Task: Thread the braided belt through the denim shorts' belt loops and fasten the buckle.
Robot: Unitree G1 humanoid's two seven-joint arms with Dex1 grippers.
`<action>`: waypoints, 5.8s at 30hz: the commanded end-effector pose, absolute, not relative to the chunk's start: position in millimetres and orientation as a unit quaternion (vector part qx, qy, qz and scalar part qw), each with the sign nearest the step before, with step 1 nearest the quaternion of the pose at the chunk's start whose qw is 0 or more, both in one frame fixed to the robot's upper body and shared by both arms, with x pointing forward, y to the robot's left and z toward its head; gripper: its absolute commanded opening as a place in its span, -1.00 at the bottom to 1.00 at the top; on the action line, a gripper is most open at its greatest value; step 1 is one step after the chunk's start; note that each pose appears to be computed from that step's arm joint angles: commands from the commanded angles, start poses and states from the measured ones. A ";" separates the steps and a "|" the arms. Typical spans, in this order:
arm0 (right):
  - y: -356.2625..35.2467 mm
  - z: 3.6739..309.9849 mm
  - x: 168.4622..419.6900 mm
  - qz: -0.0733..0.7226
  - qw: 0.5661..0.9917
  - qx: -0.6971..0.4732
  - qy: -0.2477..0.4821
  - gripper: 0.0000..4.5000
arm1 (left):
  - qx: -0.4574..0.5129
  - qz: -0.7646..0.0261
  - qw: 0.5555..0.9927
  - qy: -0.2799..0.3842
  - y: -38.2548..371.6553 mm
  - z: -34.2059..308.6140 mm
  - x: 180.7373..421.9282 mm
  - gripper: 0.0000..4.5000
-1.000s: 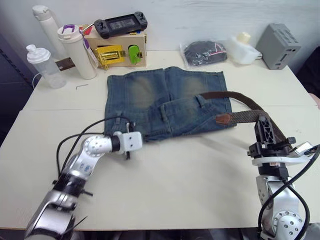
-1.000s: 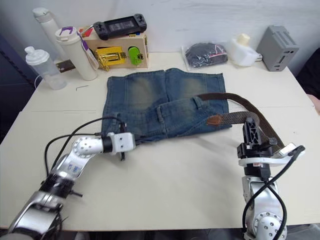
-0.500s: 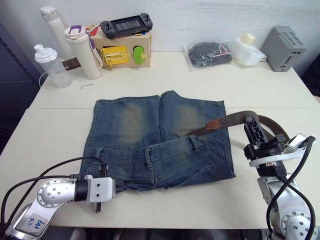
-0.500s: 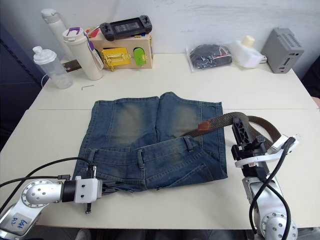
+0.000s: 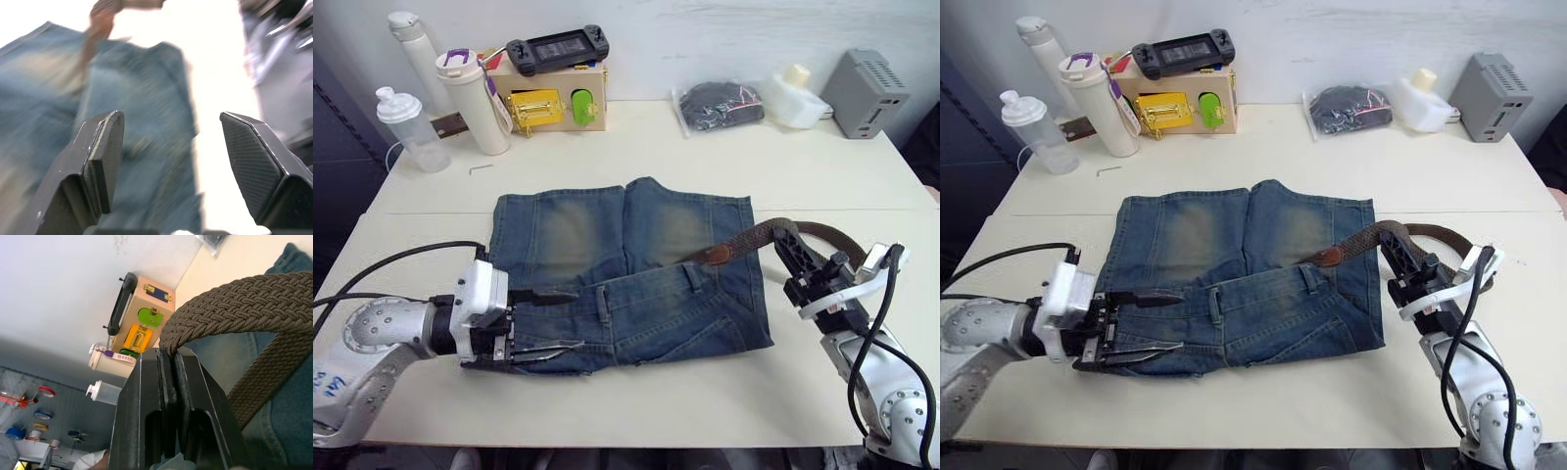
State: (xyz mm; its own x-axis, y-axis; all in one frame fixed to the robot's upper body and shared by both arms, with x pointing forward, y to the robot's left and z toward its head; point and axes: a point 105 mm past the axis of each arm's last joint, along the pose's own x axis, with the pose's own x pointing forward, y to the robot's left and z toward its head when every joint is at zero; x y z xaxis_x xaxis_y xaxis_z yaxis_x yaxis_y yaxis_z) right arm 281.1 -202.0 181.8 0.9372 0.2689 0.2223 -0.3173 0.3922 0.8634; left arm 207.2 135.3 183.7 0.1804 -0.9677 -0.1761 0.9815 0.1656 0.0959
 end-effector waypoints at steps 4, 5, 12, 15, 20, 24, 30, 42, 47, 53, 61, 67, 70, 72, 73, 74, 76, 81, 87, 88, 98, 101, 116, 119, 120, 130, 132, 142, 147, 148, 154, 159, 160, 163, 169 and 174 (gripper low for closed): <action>-194.6 181.6 281.3 0.191 0.833 0.520 -0.012 -1.00 | 0.081 -0.622 0.778 0.028 116.8 169.5 223.6 0.54; -194.6 180.0 281.8 0.190 0.833 0.520 -0.008 -1.00 | 0.080 -0.622 0.779 0.026 114.4 168.2 224.0 0.54; -191.1 171.5 282.9 0.186 0.837 0.515 0.014 -1.00 | 0.078 -0.614 0.786 0.015 108.4 166.8 227.3 0.54; -190.6 167.1 282.3 0.183 0.837 0.516 0.018 -1.00 | 0.074 -0.612 0.787 0.010 105.8 167.9 227.6 0.54; -191.5 157.9 280.0 0.176 0.837 0.517 0.033 -1.00 | 0.073 -0.613 0.787 0.010 104.6 167.5 226.4 0.54; -178.0 140.5 275.4 0.180 0.837 0.511 0.082 -1.00 | 0.073 -0.612 0.787 0.009 103.8 167.7 225.5 0.54; -159.0 122.8 275.2 0.180 0.831 0.511 0.125 -1.00 | 0.075 -0.613 0.786 0.005 101.1 167.6 226.4 0.54; -160.3 86.5 286.1 0.099 0.830 0.513 0.197 -1.00 | 0.103 -0.635 0.766 -0.006 92.2 162.6 226.2 0.54; -153.8 123.0 291.4 0.185 0.834 0.501 0.142 -1.00 | 0.101 -0.638 0.764 -0.007 90.8 162.5 226.1 0.54; -148.9 136.6 300.0 0.225 0.843 0.480 0.090 -1.00 | 0.099 -0.639 0.763 -0.006 89.8 163.3 226.1 0.54; -147.4 103.3 306.7 0.216 0.855 0.442 0.166 -1.00 | 0.100 -0.636 0.765 -0.007 90.1 165.3 227.3 0.54; -147.2 89.3 306.4 0.207 0.857 0.423 0.212 -1.00 | 0.102 -0.635 0.766 -0.006 91.2 165.8 228.4 0.54; -135.8 85.7 305.9 0.225 0.855 0.406 0.230 -1.00 | 0.103 -0.635 0.766 -0.006 90.7 166.0 228.8 0.54; -131.4 80.1 304.0 0.231 0.860 0.382 0.247 -1.00 | 0.103 -0.636 0.765 -0.005 90.1 165.9 228.6 0.54; -132.4 80.1 303.6 0.232 0.861 0.379 0.247 -1.00 | 0.103 -0.636 0.765 -0.005 90.0 165.8 228.3 0.54; -136.3 80.9 303.7 0.229 0.864 0.375 0.244 -1.00 | 0.103 -0.637 0.764 -0.005 90.1 165.8 228.2 0.54; -149.3 87.2 305.4 0.214 0.866 0.390 0.227 -1.00 | 0.104 -0.637 0.764 -0.004 90.2 165.6 227.9 0.54; -161.7 101.5 301.2 0.213 0.860 0.412 0.212 -1.00 | 0.102 -0.638 0.763 -0.002 89.7 165.0 226.9 0.54; -169.7 115.0 291.3 0.249 0.846 0.422 0.208 -1.00 | 0.102 -0.641 0.761 -0.001 89.3 164.3 226.3 0.54; -172.2 116.1 290.1 0.251 0.848 0.417 0.210 -1.00 | 0.102 -0.641 0.761 -0.002 89.2 164.4 226.2 0.54; -176.0 146.2 303.5 0.257 0.833 0.460 0.166 -1.00 | 0.101 -0.642 0.760 -0.002 87.9 163.9 224.4 0.54; -175.8 152.8 302.7 0.264 0.824 0.475 0.159 -1.00 | 0.102 -0.642 0.760 -0.002 87.7 163.4 223.8 0.54; -166.5 152.5 285.9 0.290 0.775 0.530 0.187 -1.00 | 0.103 -0.643 0.759 -0.003 87.8 161.5 221.7 0.54; -166.4 137.8 288.4 0.264 0.793 0.507 0.212 -1.00 | 0.104 -0.643 0.759 -0.005 87.7 161.8 221.9 0.54; -167.0 133.4 290.2 0.254 0.803 0.493 0.218 -1.00 | 0.105 -0.643 0.758 -0.005 87.5 161.9 221.8 0.54; -171.8 128.8 312.8 0.218 0.896 0.332 0.198 -1.00 | 0.110 -0.645 0.756 -0.008 85.7 163.0 223.3 0.54; -163.4 130.5 312.2 0.244 0.892 0.325 0.199 -1.00 | 0.109 -0.646 0.756 -0.008 84.7 163.0 223.7 0.54; -132.9 116.7 284.3 0.335 0.870 0.269 0.240 -1.00 | 0.111 -0.647 0.754 -0.011 81.2 164.0 226.3 0.54; -148.1 104.1 296.5 0.279 0.893 0.262 0.238 -1.00 | 0.101 -0.659 0.745 -0.014 74.5 166.4 226.6 0.54; -152.0 104.4 298.8 0.270 0.896 0.263 0.235 -1.00 | 0.080 -0.666 0.741 -0.015 70.2 170.3 226.7 0.54; -173.2 109.4 297.8 0.232 0.911 0.261 0.218 -1.00 | 0.010 -0.709 0.705 0.001 50.2 184.5 228.8 0.54; -179.1 112.7 291.5 0.221 0.917 0.258 0.211 -1.00 | -0.005 -0.741 0.670 0.029 29.2 182.4 228.9 0.54; -178.7 112.7 290.0 0.220 0.917 0.259 0.210 -1.00 | -0.005 -0.750 0.660 0.043 22.0 179.5 227.3 0.54; -178.4 110.7 285.9 0.215 0.918 0.259 0.211 -1.00 | -0.030 -0.747 0.660 0.076 -1.6 171.3 232.7 0.54; -180.0 115.5 283.1 0.204 0.922 0.263 0.197 -1.00 | 0.012 -0.719 0.677 0.158 -4.9 125.7 243.6 0.54; -179.1 129.8 281.3 0.207 0.928 0.255 0.175 -1.00 | 0.023 -0.660 0.726 0.193 20.6 110.2 268.1 0.54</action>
